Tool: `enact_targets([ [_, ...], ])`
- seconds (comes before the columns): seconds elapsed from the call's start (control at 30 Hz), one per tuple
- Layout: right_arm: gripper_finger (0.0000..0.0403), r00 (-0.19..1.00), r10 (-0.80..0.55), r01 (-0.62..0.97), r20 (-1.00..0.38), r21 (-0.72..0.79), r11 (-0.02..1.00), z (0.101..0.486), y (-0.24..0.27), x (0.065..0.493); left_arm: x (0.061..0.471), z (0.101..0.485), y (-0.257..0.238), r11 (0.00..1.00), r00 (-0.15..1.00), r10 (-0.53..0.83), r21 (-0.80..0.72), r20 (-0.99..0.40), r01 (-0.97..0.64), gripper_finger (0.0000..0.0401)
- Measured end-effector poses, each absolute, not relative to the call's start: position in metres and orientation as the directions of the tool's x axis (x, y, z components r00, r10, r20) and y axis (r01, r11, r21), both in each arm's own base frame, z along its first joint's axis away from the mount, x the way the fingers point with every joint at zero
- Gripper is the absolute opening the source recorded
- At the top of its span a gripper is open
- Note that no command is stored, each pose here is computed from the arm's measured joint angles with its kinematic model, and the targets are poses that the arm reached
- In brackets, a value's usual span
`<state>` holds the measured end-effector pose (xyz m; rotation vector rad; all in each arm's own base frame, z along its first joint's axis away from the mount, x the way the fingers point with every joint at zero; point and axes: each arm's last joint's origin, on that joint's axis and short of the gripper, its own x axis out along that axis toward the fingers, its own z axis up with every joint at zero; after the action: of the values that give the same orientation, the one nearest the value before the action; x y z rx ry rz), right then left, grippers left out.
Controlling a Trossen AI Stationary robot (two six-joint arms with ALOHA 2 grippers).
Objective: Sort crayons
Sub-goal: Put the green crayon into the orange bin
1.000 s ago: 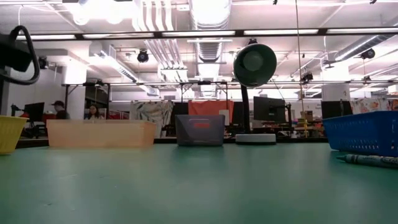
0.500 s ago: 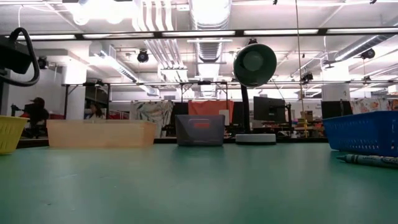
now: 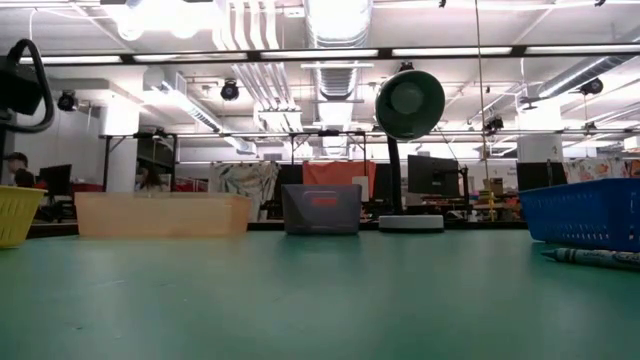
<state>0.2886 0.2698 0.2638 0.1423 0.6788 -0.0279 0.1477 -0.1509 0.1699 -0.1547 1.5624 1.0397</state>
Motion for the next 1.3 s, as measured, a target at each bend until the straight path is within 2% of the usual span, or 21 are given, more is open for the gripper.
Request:
enact_targets([
  [0.1, 0.0068, 0.783, 0.025, 0.086, -0.621, 0.148, 0.985, 0.265, 0.270, 0.289, 0.150, 0.176, -0.157, 0.613, -0.271, 0.422, 0.492, -0.865, -0.618, 0.0054],
  [0.2, 0.0068, 0.783, 0.020, 0.126, -0.622, 0.190, 0.974, 0.264, 0.268, 0.291, 0.155, 0.186, -0.166, 0.654, -0.189, 0.431, 0.449, -0.882, -0.608, 0.0054],
  [0.53, 0.0068, 0.756, 0.025, 0.258, -0.654, 0.332, 0.908, 0.263, 0.251, 0.306, 0.174, 0.228, -0.194, 0.817, 0.231, 0.478, 0.333, -0.848, -0.470, 0.0040],
  [0.8, 0.0068, 0.680, 0.011, 0.364, -0.734, 0.350, 0.863, 0.256, 0.227, 0.317, 0.194, 0.246, -0.215, 0.916, 0.541, 0.402, 0.316, -0.739, -0.248, 0.0039],
  [0.9, 0.0068, 0.636, -0.012, 0.425, -0.771, 0.337, 0.840, 0.253, 0.219, 0.318, 0.198, 0.244, -0.219, 0.919, 0.601, 0.388, 0.344, -0.699, -0.192, 0.0039],
  [1.07, 0.0068, 0.542, -0.061, 0.528, -0.838, 0.282, 0.801, 0.247, 0.204, 0.316, 0.195, 0.236, -0.213, 0.897, 0.623, 0.427, 0.392, -0.655, -0.204, 0.0039],
  [1.3, 0.0068, 0.380, -0.119, 0.630, -0.917, 0.163, 0.759, 0.240, 0.179, 0.313, 0.189, 0.239, -0.203, 0.913, 0.706, 0.388, 0.354, -0.593, -0.205, 0.0039],
])
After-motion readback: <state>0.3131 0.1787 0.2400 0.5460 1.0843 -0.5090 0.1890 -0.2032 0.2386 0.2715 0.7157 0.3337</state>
